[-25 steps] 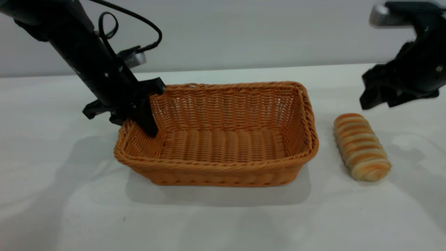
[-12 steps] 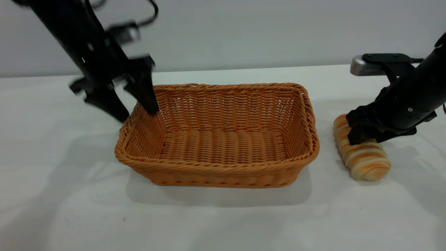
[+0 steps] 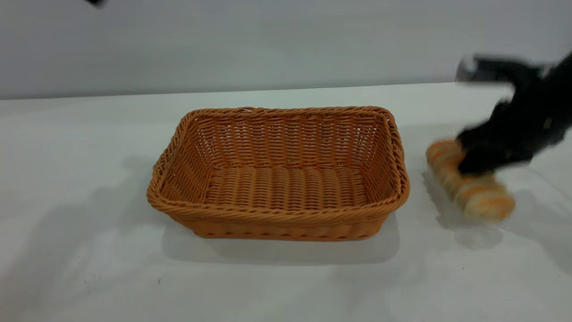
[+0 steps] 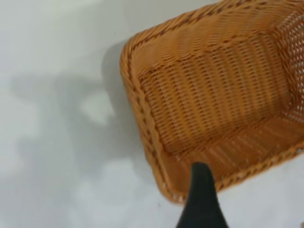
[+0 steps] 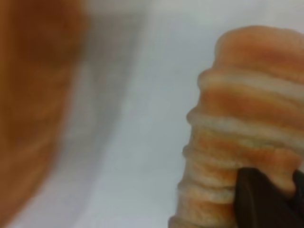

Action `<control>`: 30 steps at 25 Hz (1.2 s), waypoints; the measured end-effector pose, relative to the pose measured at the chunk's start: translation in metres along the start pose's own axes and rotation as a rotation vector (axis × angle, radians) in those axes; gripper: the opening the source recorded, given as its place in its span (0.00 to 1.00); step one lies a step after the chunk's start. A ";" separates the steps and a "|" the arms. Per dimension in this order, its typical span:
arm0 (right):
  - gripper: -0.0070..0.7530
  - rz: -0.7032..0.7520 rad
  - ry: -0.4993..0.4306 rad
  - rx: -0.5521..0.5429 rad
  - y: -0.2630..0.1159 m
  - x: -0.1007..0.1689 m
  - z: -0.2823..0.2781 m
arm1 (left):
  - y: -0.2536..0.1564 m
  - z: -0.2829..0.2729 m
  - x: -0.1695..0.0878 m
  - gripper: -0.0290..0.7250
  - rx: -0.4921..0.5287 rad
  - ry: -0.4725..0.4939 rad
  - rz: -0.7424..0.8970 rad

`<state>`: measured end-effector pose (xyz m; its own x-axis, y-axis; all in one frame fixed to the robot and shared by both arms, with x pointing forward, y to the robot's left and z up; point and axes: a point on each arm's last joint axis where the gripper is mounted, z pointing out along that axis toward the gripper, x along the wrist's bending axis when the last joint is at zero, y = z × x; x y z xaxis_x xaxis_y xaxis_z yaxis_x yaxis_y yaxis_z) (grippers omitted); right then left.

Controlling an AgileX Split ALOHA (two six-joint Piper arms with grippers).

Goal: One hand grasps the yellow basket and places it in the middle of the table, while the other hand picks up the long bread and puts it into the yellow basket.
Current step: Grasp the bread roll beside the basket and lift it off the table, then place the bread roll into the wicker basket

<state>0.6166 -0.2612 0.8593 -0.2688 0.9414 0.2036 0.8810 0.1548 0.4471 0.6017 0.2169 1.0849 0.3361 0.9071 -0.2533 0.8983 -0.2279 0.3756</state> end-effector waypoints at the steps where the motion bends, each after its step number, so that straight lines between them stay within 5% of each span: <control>1: 0.08 0.001 -0.001 -0.032 0.009 0.003 -0.018 | -0.004 -0.014 -0.003 0.82 -0.009 0.015 0.012; 7: 0.08 -0.050 0.061 -0.147 0.036 0.058 -0.080 | -0.029 -0.079 -0.019 0.82 -0.039 0.101 0.027; 13: 0.14 -0.211 0.167 -0.119 0.039 0.147 -0.035 | -0.044 -0.112 -0.027 0.82 -0.097 0.148 0.022; 17: 0.24 -0.273 0.189 -0.090 0.041 0.180 0.011 | -0.051 -0.120 -0.029 0.82 -0.117 0.161 0.012; 24: 0.62 -0.384 0.221 0.005 0.041 0.179 0.014 | -0.060 -0.135 -0.034 0.82 -0.155 0.171 0.017; 27: 0.77 -0.387 0.233 0.069 0.050 0.165 -0.035 | -0.074 -0.141 -0.036 0.82 -0.162 0.186 0.021; 30: 0.79 -0.376 0.185 0.136 0.053 0.148 -0.101 | -0.100 -0.144 -0.037 0.82 -0.149 0.207 0.023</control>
<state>0.5838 -0.1436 1.0012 -0.6350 0.7443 0.2068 0.7484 0.5264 0.4035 0.4583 0.2566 1.1848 0.2768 0.9590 -0.0612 0.8345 -0.2083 0.5101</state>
